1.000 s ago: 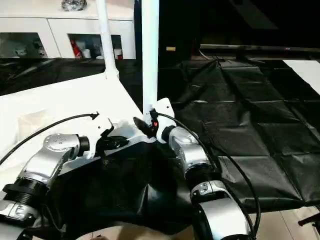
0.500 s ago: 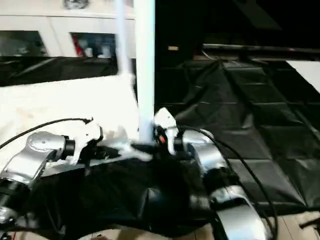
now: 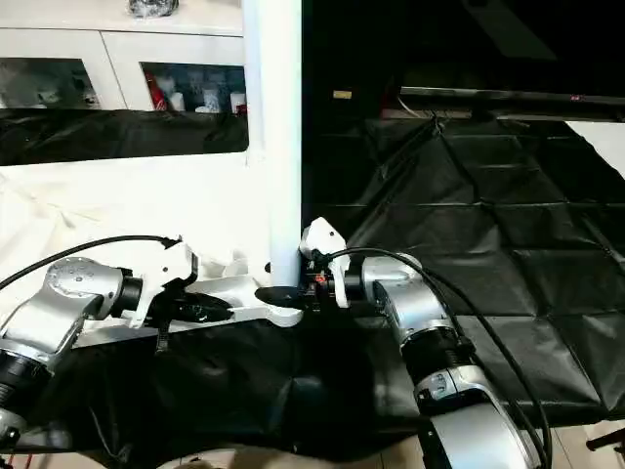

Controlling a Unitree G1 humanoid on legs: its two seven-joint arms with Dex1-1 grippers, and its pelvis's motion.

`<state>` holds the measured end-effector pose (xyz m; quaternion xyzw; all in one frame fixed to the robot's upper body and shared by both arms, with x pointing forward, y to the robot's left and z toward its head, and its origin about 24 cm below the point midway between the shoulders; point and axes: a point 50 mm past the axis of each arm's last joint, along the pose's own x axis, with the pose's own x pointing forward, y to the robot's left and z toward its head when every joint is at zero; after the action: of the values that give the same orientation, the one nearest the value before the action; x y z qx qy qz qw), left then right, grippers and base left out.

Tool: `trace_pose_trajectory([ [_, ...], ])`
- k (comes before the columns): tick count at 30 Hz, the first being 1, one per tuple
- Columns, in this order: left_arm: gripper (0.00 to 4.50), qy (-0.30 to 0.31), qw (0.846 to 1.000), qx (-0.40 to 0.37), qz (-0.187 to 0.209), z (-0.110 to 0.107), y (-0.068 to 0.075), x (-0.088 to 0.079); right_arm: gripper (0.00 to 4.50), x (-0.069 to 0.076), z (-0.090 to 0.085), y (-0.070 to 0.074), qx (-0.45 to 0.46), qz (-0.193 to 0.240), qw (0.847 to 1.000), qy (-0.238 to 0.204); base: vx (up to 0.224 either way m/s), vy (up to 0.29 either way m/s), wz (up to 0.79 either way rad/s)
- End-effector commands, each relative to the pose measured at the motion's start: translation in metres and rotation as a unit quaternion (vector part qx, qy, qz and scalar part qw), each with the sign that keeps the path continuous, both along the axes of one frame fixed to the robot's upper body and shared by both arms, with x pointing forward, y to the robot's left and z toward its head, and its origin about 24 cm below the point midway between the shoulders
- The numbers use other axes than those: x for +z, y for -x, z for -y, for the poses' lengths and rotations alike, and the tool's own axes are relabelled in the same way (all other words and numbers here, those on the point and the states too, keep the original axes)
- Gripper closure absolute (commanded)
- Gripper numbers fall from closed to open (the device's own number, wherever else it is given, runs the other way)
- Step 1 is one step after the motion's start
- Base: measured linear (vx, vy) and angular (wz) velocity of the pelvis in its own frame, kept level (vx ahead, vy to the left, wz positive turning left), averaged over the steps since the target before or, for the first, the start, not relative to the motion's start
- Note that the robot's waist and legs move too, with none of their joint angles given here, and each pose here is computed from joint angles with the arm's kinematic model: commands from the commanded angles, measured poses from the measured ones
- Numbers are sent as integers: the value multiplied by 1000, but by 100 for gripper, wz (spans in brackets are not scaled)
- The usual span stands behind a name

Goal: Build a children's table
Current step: Rotate leg to tighten

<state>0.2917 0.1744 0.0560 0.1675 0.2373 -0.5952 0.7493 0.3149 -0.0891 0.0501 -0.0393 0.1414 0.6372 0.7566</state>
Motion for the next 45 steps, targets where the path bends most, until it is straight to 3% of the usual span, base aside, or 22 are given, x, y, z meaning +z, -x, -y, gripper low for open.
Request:
trace_pose_trajectory([
  [1,450,-1,1000,23,6,9,-4,-5,237,-24,-20,21,59,-68,996,13,0,0,0],
  [7,450,11,994,96,47,23,-23,-1,243,-36,-32,10,-76,-67,995,22,0,0,0],
  [11,450,19,990,124,62,36,-32,0,248,-43,-41,1,-182,-73,980,26,0,0,0],
  [15,450,21,987,141,79,59,-40,0,249,-40,-59,-9,-272,-73,959,17,-25,16,-1],
  [19,450,25,987,135,81,66,-40,-1,249,-34,-67,-9,-253,-55,966,7,0,0,0],
  [20,450,26,987,135,82,66,-40,-1,195,-34,-67,-9,-248,-51,967,6,0,0,0],
  [21,450,28,987,132,83,66,-40,-1,195,-32,-68,-7,-224,-43,974,-3,0,0,0],
  [23,450,27,990,116,79,60,-37,-2,181,-30,-64,-5,-189,-64,980,-30,0,0,0],
  [28,450,26,994,85,66,47,-30,-3,136,-26,-53,1,-107,-47,993,-25,0,0,0],
  [31,450,29,996,62,57,41,-25,-3,136,-24,-46,2,-79,-43,996,-23,54,-34,2],
  [36,450,32,999,4,34,29,-12,0,136,-21,-18,8,1,-41,999,3,62,-51,2],
  [45,450,37,999,-34,14,23,-4,3,136,-20,15,17,69,-45,995,59,0,0,0],
])
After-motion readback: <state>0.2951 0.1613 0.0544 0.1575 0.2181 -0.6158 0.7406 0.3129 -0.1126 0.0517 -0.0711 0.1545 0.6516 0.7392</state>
